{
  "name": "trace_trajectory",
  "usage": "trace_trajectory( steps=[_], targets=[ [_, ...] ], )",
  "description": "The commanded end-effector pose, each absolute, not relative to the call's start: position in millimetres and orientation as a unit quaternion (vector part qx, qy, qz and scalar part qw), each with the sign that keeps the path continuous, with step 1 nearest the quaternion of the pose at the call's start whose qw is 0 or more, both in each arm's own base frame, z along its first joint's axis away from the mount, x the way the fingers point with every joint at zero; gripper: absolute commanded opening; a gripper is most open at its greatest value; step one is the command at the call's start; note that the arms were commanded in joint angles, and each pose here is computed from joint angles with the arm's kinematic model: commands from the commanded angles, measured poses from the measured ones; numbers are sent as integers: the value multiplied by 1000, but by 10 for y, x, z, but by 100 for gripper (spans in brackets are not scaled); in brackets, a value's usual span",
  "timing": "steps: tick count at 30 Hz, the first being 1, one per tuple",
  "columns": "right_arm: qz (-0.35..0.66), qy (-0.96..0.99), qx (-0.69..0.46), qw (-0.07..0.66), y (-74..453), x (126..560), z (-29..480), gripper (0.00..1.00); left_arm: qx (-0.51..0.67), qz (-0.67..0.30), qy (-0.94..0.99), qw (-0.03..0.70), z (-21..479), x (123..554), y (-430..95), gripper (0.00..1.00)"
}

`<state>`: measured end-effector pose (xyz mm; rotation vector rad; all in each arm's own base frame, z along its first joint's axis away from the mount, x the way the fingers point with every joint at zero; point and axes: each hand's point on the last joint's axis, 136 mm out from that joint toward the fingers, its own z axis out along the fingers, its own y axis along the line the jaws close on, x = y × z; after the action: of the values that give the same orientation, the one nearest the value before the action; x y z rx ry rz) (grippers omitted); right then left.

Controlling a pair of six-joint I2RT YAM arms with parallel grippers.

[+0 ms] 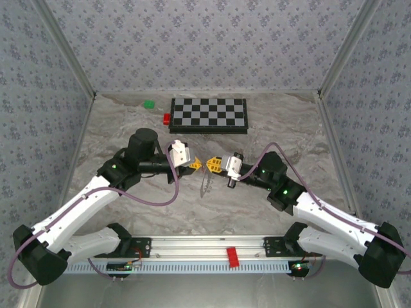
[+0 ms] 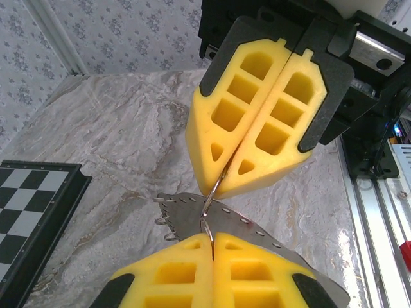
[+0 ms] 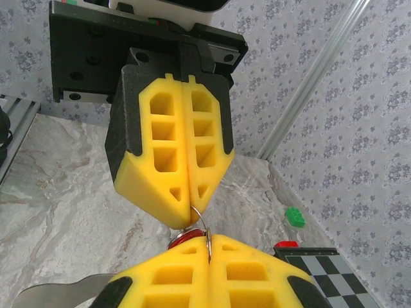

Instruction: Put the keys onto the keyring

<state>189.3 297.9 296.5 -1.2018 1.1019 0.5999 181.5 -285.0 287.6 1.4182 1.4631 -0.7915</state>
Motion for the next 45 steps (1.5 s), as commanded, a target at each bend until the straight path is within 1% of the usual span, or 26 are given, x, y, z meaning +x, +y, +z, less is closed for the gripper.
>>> trace_trajectory(
  steps=[1, 15, 26, 45],
  targets=[
    [262, 466, -512, 672, 2992, 1918, 3216, 0, 601, -353, 549, 461, 3083, 1610, -2941, 0],
    [263, 469, -511, 670, 2995, 1917, 3208, 0, 606, -350, 550, 456, 3050, 1602, -2952, 0],
    [252, 500, -497, 663, 2954, 2015, 3182, 0, 592, -318, 556, 490, 3077, 1711, -2901, 0],
    [256, 489, -499, 668, 2931, 1976, 3193, 0, 572, -292, 575, 507, 3072, 1858, -2842, 0]
  ],
)
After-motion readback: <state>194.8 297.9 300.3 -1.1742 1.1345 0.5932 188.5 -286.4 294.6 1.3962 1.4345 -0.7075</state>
